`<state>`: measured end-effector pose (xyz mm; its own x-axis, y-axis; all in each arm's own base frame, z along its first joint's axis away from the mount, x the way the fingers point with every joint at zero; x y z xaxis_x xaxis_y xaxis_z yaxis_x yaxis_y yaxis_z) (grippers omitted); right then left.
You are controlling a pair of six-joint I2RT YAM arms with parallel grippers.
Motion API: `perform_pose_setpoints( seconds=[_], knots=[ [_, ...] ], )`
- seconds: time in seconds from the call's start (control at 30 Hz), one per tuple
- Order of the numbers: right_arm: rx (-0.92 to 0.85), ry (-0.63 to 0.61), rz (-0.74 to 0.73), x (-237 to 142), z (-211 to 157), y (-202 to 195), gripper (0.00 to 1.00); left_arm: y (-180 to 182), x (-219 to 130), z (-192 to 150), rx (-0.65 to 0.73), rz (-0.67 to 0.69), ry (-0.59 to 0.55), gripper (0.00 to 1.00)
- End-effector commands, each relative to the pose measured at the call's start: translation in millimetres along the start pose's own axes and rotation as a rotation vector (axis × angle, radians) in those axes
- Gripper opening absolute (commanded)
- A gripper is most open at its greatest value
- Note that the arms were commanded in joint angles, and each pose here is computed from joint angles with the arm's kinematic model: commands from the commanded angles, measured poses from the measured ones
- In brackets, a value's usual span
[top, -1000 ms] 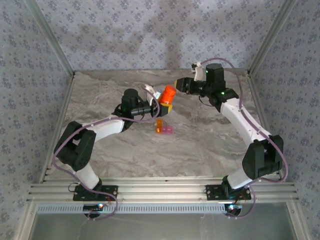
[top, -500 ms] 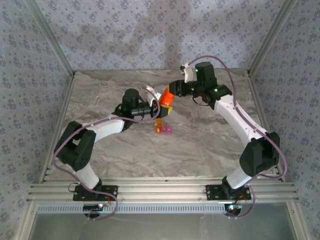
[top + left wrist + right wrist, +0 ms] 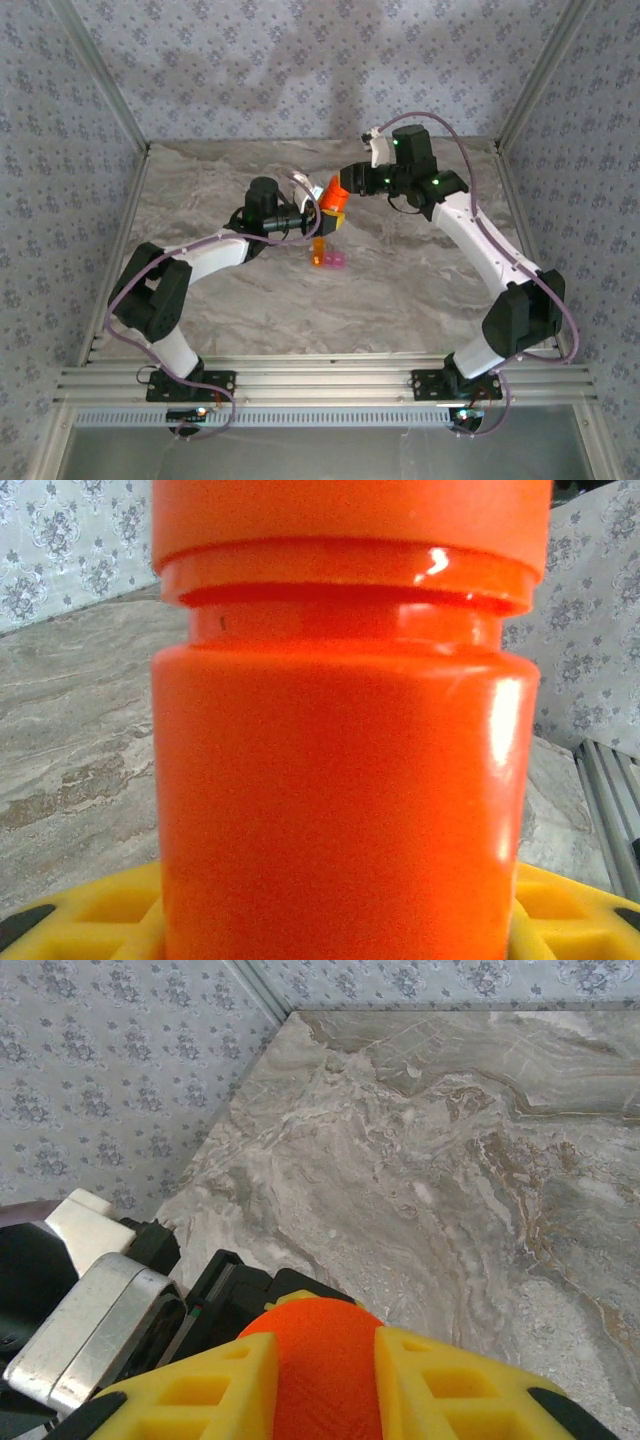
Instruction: Sort the pills into containers
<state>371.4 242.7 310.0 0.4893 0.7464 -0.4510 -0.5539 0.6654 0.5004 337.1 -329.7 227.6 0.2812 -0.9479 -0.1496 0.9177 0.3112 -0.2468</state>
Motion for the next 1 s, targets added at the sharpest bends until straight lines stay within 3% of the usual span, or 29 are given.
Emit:
perform_pose_setpoints(
  seconds=[0.0, 0.23, 0.5, 0.73, 0.97],
  knots=[
    [0.016, 0.047, 0.008, -2, -15, 5, 0.32, -5, -2, 39, 0.095, -0.004, -0.096, 0.0],
    [0.049, 0.008, 0.028, -21, -3, 2, 0.34, -5, -2, 37, 0.103, -0.013, -0.077, 0.0],
    [0.082, -0.12, 0.005, -68, 26, -10, 0.61, -9, 1, 32, 0.118, -0.067, 0.006, 0.0],
    [0.142, -0.093, 0.057, -76, 23, -23, 0.74, -5, 0, 25, 0.173, -0.039, 0.057, 0.0],
    [0.134, -0.033, 0.129, -63, 16, -27, 0.77, -1, -1, 12, 0.254, -0.025, 0.087, 0.0]
  ],
)
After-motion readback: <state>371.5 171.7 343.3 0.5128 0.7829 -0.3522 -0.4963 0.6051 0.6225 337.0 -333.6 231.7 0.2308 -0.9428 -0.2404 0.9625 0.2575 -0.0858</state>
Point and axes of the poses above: each hand's point on the last joint's axis, 136 mm out from that joint toward the fingers, its own x axis out along the fingers, its own y axis along the line the jaws close on, z = x × y, the point moved 2 cm from there along -x, back along the fingers, and after that the axes turned 1 degree about x, right-handed, at the moved point
